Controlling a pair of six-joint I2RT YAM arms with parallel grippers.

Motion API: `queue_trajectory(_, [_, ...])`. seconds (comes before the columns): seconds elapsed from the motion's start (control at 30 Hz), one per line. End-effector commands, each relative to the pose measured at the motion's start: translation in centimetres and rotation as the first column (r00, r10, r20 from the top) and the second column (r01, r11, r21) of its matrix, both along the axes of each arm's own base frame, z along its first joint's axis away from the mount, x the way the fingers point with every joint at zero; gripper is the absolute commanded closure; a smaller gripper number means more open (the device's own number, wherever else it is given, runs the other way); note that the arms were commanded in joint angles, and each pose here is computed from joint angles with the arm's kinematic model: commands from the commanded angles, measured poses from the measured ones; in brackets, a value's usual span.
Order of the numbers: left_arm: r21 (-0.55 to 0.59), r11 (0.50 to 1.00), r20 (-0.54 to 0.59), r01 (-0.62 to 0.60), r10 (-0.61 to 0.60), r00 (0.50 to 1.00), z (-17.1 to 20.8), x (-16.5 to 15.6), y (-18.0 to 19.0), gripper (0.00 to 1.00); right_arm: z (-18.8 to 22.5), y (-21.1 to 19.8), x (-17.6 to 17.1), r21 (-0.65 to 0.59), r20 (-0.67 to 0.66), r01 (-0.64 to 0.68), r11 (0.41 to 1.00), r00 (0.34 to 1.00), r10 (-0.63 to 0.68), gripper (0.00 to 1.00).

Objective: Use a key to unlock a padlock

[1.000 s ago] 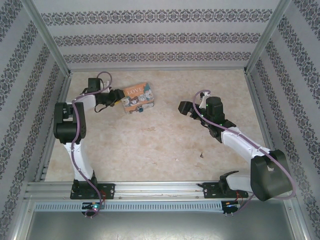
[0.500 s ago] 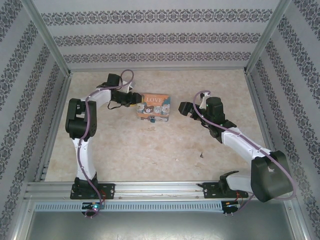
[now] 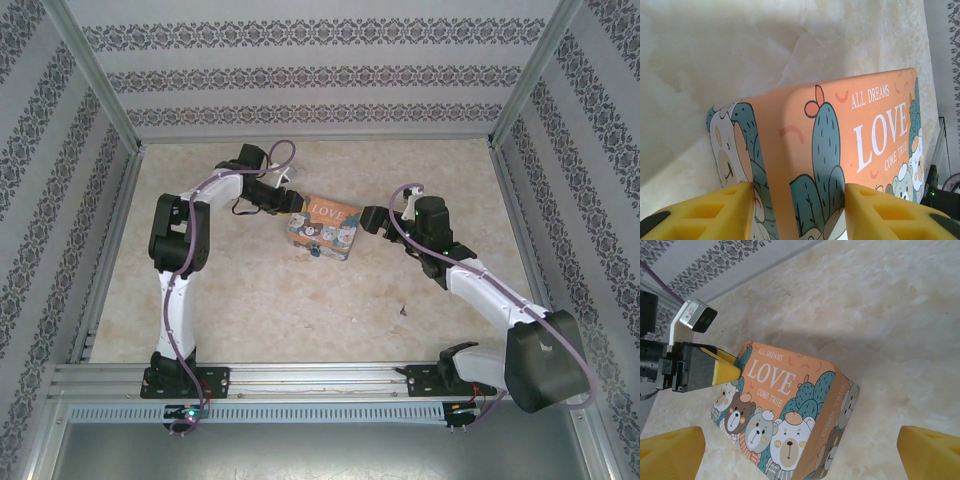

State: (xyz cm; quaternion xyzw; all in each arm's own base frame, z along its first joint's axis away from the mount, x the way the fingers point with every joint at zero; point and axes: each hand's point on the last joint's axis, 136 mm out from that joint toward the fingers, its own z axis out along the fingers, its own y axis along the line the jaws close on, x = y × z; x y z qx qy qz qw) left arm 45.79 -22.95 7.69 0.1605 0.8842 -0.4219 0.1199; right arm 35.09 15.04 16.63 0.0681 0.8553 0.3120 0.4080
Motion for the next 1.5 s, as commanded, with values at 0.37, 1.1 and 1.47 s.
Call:
queue_trajectory(0.37, [0.079, 0.992, 0.093, -0.098, 0.090, 0.992, 3.7, 2.2, 0.3, 0.32, 0.8, -3.3, -0.8, -0.019, -0.033, 0.101, 0.995, 0.994, -0.102, 0.02])
queue_trajectory(1.1, [-0.102, 0.906, 0.277, -0.410, 0.422, 0.863, 14.1, -8.1, 5.4, 0.29, -4.1, -5.6, -13.3, -0.147, -0.442, 0.071, 0.987, 0.888, -0.130, 0.32])
queue_trajectory(1.47, [-0.146, 0.871, 0.173, -0.468, 0.489, 0.855, 10.9, -15.5, 6.6, 0.29, -9.2, -6.2, -17.1, -0.317, -0.549, -0.013, 0.948, 0.818, -0.172, 0.50])
